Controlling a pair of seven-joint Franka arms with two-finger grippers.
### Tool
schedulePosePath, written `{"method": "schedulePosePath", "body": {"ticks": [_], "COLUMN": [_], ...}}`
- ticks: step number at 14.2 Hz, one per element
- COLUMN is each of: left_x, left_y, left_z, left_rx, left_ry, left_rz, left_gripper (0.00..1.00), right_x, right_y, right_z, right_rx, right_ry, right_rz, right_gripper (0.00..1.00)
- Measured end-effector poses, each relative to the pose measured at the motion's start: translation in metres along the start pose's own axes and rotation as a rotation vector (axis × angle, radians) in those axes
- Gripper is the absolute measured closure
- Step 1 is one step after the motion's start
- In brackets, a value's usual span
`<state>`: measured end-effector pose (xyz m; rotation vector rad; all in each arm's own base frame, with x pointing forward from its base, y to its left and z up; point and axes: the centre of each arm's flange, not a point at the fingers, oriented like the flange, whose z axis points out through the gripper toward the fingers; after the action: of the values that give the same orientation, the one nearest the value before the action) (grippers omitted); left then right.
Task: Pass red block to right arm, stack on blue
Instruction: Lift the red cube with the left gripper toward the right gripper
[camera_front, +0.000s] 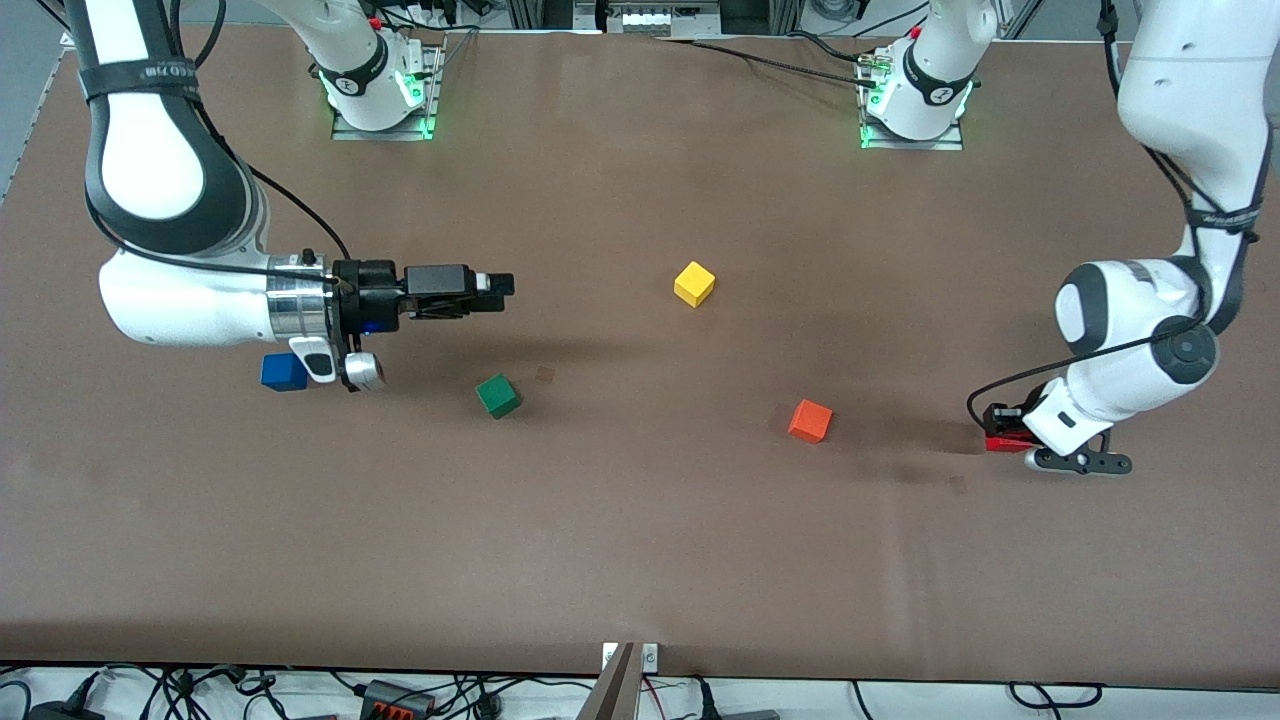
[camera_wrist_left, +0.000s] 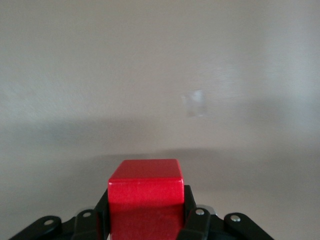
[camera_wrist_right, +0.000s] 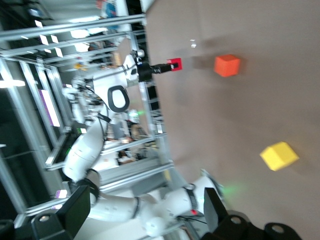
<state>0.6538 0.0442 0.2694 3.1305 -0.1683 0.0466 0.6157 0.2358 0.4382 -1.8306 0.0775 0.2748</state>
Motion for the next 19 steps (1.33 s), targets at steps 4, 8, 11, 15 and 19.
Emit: {"method": "schedulePosePath", "body": {"ticks": [4, 8, 11, 15, 19], "left_x": [0.002, 0.003, -0.002, -0.008, -0.014], "left_y": [0.031, 0.091, 0.115, 0.145, 0.207], "left_z": [-0.082, -0.138, -0.155, -0.158, -0.174], "left_rx": [-0.027, -0.171, -0.417, -0.703, -0.985], "left_ry": [-0.035, 0.020, 0.087, 0.164, 0.318], "left_rz": [0.157, 0.313, 0.422, 0.529, 0.732], "left_gripper": [0.44, 0.44, 0.44, 0.44, 0.44], "right_x": [0.012, 0.012, 0.012, 0.011, 0.011], "right_y": [0.009, 0.017, 0.019, 0.020, 0.022], "right_z": [0.008, 0.017, 0.017, 0.017, 0.019], "right_rx": [0.137, 0.150, 0.153, 0.154, 0.190], "right_ry": [0.024, 0.015, 0.017, 0.012, 0.012], "right_rz": [-0.011, -0.055, -0.066, -0.065, -0.047], "right_gripper": [0.00, 0.00, 0.00, 0.00, 0.00]}}
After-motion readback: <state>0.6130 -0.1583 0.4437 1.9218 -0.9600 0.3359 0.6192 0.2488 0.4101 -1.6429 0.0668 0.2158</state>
